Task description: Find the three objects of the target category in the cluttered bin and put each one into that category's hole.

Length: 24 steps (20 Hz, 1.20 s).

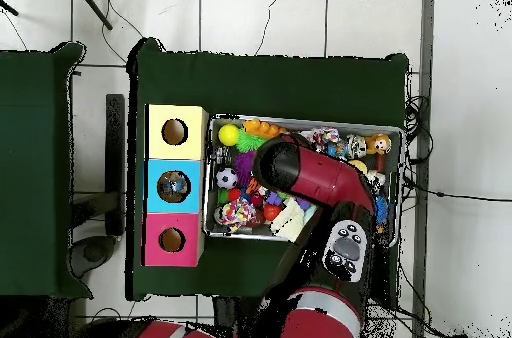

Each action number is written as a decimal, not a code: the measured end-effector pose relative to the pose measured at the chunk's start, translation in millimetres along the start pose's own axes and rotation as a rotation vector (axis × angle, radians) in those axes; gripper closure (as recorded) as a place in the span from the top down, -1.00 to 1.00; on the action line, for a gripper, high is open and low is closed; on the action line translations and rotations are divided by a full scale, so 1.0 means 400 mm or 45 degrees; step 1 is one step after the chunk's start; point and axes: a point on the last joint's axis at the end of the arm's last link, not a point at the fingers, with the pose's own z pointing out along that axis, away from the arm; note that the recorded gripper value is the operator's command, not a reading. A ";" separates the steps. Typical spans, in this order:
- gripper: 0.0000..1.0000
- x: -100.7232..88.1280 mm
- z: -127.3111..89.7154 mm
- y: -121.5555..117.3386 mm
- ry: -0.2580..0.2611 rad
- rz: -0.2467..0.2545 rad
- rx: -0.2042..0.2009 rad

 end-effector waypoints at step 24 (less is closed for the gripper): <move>1.00 0.073 0.052 0.116 0.061 -0.043 -0.055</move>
